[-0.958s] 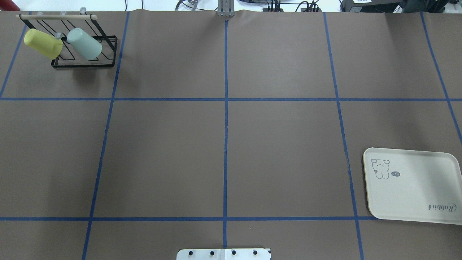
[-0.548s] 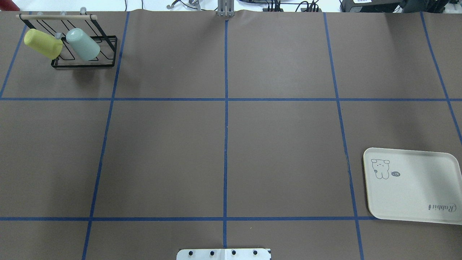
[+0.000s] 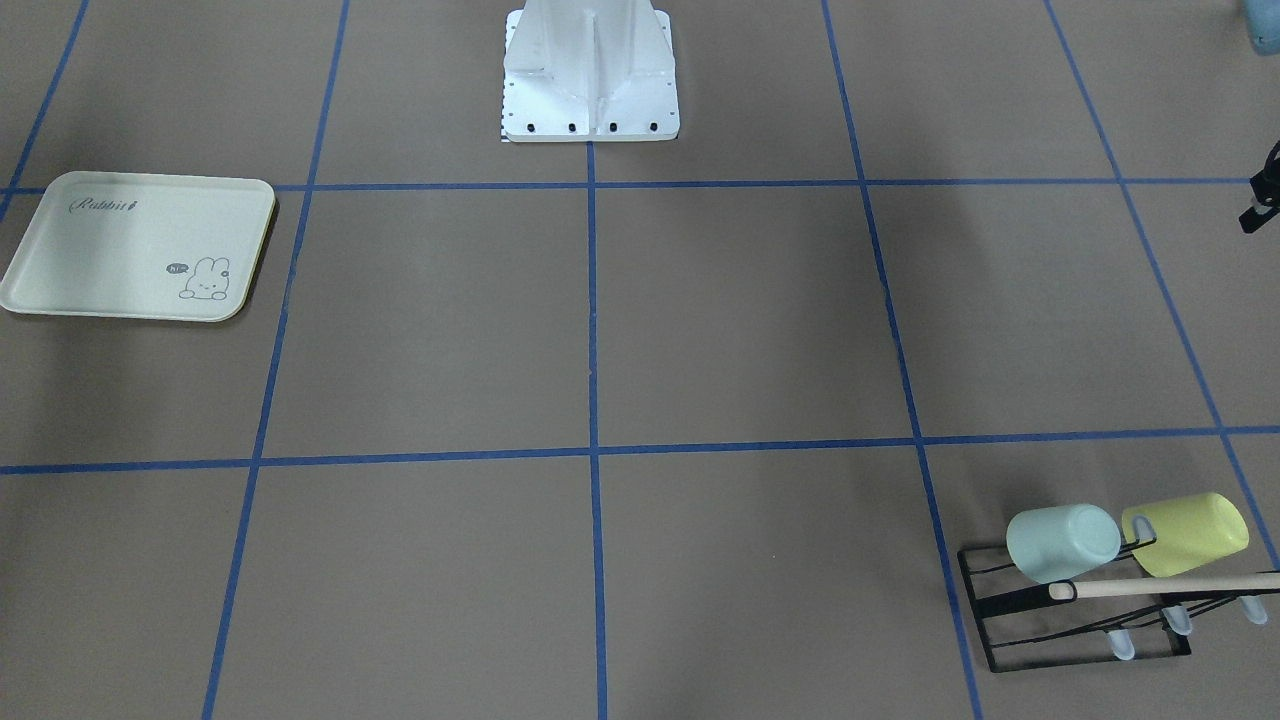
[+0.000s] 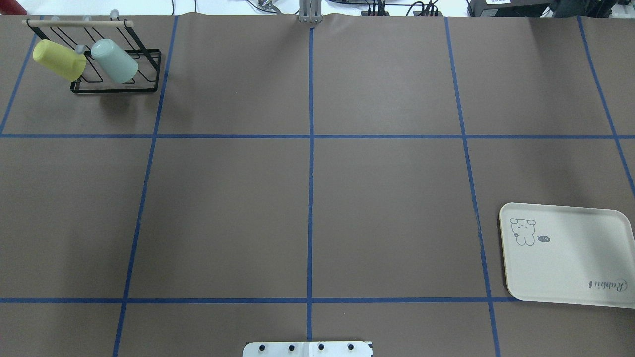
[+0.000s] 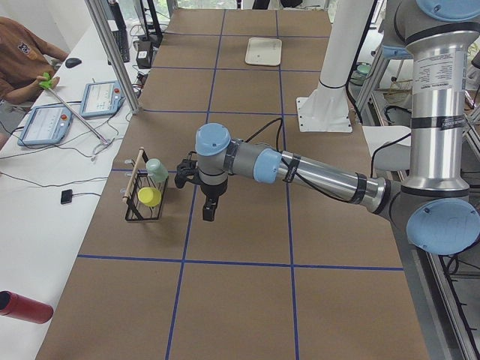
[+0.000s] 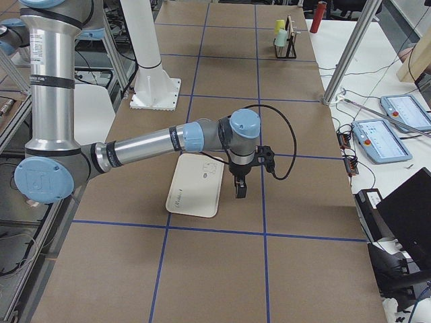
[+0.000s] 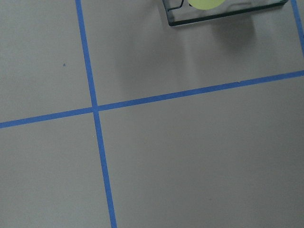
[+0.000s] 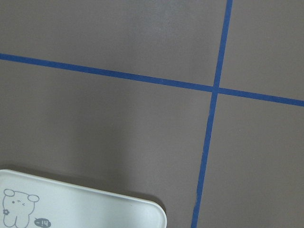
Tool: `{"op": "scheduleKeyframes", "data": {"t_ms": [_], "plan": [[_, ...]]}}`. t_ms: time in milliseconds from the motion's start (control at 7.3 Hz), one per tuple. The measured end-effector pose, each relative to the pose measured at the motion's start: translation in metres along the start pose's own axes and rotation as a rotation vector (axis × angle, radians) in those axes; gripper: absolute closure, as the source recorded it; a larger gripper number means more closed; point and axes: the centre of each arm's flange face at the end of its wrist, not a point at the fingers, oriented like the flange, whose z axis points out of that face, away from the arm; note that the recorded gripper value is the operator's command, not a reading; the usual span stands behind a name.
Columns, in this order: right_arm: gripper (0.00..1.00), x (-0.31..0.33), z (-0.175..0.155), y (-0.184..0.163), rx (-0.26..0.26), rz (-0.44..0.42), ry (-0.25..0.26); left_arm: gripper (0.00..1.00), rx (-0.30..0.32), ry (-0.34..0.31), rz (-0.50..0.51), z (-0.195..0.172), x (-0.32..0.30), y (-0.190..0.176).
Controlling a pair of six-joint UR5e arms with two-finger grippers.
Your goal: Left arm grabs green cup and hands to right arm on tray
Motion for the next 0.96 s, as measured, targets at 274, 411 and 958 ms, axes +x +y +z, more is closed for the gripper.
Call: {"op": "scheduleKeyframes", "data": {"t_ms": [274, 411, 958], "plan": [[0.0, 0.002, 0.002, 0.003, -0.004, 0.006, 0.0, 0.0, -0.006, 0.025, -0.041, -0.01, 0.019, -0.03], [0.0, 0.002, 0.002, 0.005, -0.006, 0.008, -0.002, 0.0, -0.003, 0.043, -0.074, -0.011, 0.038, -0.048], [0.0, 0.006, 0.007, 0.002, 0.024, -0.02, -0.004, 0.05, -0.034, 0.063, -0.074, 0.013, 0.129, -0.142]]}}
